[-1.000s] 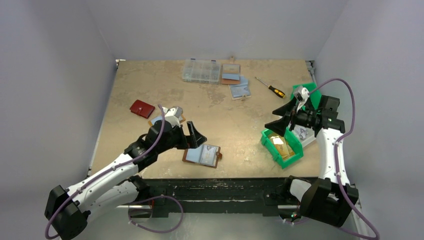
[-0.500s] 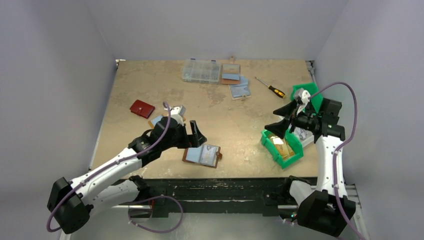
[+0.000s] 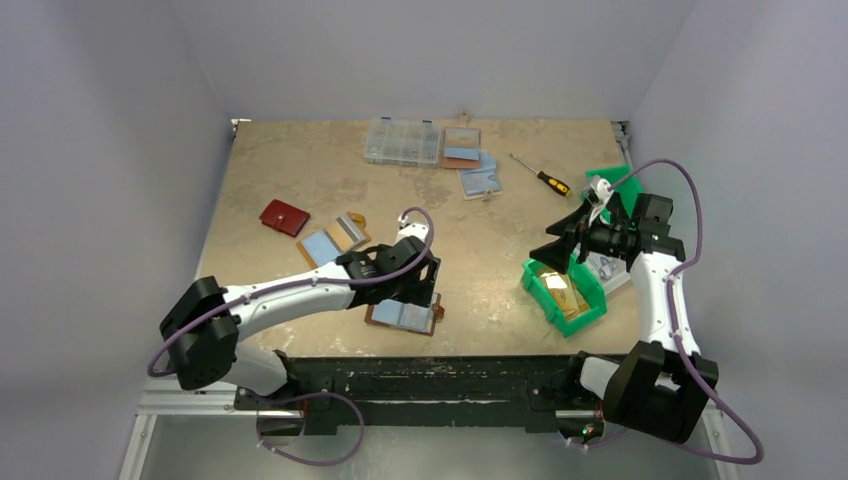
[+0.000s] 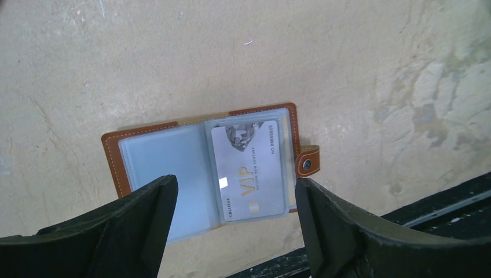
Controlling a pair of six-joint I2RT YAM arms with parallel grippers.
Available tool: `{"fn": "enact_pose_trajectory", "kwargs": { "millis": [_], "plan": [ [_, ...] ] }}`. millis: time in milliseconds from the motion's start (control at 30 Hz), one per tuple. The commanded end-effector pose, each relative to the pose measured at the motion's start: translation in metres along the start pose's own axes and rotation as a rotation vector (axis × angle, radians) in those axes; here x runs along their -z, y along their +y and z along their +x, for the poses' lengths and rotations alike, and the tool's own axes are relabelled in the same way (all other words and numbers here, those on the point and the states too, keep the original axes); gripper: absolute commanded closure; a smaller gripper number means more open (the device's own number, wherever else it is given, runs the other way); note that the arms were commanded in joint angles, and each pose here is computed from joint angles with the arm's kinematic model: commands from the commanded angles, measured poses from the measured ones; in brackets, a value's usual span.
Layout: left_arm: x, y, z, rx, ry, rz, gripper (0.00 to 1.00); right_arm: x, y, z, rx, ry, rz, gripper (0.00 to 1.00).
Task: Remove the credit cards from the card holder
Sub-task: Reset both arms
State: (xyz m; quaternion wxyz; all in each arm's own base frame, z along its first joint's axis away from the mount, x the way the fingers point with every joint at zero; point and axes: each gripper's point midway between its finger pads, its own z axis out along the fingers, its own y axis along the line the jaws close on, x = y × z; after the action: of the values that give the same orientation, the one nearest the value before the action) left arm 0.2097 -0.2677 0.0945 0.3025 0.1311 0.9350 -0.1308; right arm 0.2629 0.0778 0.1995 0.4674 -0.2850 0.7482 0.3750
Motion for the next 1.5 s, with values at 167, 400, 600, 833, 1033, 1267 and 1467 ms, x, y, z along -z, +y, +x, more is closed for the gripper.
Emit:
{"fn": "enact_pose_trajectory", "kwargs": {
  "millis": [167,400,600,833,1033,1267,1467],
  "plan": [
    [-0.007,-0.003,0.021,-0.039,0.016,-0.156,0.29,-0.001,-0.002,-0.005,0.047,0.021,-0.003,0.01],
    [0.005,-0.026,0.007,0.000,-0.071,0.016,0.33,-0.003,-0.001,-0.002,0.055,0.035,-0.004,0.01],
    [0.030,-0.017,-0.053,0.141,-0.245,0.181,0.17,0.003,-0.022,-0.011,0.075,0.078,0.114,0.01],
    [0.089,0.071,-0.143,0.305,-0.493,0.126,0.02,0.032,-0.065,-0.074,0.048,0.029,0.452,0.01],
    [0.134,0.112,-0.169,0.273,-0.565,0.030,0.00,0.061,-0.070,-0.146,-0.046,-0.145,0.643,0.01],
    [0.165,0.102,-0.175,0.258,-0.584,0.076,0.00,0.069,-0.021,-0.192,0.082,-0.202,0.535,0.01],
    [0.190,0.091,-0.177,0.272,-0.645,0.150,0.00,0.082,-0.007,-0.212,0.013,-0.286,0.587,0.01]
  ]
}}
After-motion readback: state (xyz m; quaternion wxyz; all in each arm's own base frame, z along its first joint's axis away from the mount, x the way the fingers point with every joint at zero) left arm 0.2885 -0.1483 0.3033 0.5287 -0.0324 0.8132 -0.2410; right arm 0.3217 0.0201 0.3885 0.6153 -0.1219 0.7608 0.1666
